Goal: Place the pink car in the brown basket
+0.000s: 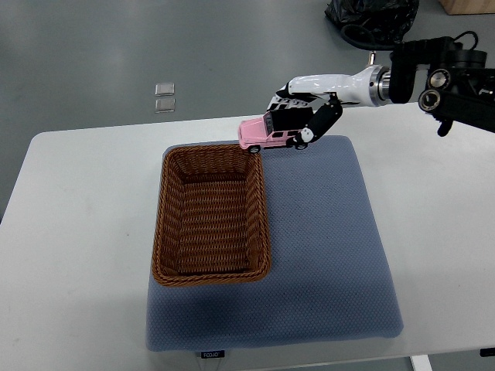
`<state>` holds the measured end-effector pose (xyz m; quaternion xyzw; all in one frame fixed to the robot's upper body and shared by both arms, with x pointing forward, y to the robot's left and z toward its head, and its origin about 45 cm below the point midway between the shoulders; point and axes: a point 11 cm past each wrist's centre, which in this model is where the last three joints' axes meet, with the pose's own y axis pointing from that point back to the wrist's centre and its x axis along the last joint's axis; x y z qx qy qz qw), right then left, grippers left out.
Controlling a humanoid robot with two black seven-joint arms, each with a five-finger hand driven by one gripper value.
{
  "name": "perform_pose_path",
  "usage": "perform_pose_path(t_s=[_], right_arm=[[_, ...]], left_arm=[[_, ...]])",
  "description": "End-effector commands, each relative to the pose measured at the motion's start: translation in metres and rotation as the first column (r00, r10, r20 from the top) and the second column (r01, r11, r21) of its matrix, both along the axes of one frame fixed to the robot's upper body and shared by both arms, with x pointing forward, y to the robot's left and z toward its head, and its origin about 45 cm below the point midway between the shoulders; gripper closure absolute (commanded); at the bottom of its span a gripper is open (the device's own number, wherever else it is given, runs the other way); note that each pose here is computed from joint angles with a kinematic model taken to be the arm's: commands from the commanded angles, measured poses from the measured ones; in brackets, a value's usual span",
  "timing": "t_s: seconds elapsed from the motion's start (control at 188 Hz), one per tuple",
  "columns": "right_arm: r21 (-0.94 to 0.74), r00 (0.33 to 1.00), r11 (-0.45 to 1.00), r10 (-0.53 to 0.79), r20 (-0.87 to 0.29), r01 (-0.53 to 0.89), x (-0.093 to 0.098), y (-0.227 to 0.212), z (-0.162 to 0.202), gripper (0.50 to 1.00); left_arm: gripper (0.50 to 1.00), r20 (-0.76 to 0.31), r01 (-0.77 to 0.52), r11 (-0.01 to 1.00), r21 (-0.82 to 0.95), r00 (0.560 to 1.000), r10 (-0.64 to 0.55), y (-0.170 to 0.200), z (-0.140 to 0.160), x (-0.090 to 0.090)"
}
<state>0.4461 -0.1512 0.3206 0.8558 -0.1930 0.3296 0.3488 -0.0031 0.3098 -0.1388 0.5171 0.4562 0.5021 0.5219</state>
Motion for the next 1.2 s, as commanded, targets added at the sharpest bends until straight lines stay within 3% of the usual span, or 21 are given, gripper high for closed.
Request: perform_pose_path(t_s=[0.0, 0.133, 0.297, 1.089, 1.1, 1.105, 1.137, 1.195], right_arm=[[0.006, 0.999, 0.999, 0.04, -0.005, -0.04, 0.003, 0.037, -0.007, 1.0], [-0.01, 0.995, 0.995, 0.094, -0.026, -0.095, -0.004, 0.079, -0.029, 1.0], [-0.008, 0.991, 0.994, 0.106, -0.082, -0.107, -0.015, 0.1, -0.067, 1.0], [0.001, 0.991, 1.0, 0.009, -0.135, -0.008, -0.021, 0.086, -0.125, 1.0], [0.001, 0.991, 1.0, 0.008, -0.137, -0.008, -0.021, 0.086, -0.126, 0.996], [0.002, 0.99, 1.0, 0.009, -0.139, -0.009, -0.022, 0.086, -0.127, 0.947], [0.003, 0.99, 1.0, 0.007, -0.144, -0.007, -0.023, 0.086, -0.129, 0.857], [0.011, 0.989, 1.0, 0.004, -0.148, -0.002, -0.022, 0.086, -0.128, 0.777]], left_arm=[[0.5, 0.004, 0.002, 1.0, -0.003, 1.0, -0.002, -0.001, 0.0, 0.002], [0.5, 0.007, 0.004, 1.0, -0.003, 1.0, -0.004, -0.001, 0.0, 0.004], [0.5, 0.009, 0.006, 1.0, -0.028, 1.0, -0.005, -0.009, 0.0, 0.005], [0.5, 0.01, 0.007, 0.999, -0.047, 1.0, -0.006, -0.016, 0.0, 0.005], [0.5, 0.01, 0.007, 0.999, -0.047, 1.0, -0.006, -0.016, 0.0, 0.005], [0.5, 0.01, 0.007, 0.999, -0.047, 1.0, -0.006, -0.016, 0.0, 0.005], [0.5, 0.01, 0.007, 0.999, -0.047, 1.0, -0.006, -0.016, 0.0, 0.005], [0.5, 0.01, 0.007, 0.999, -0.047, 1.0, -0.006, -0.016, 0.0, 0.005]])
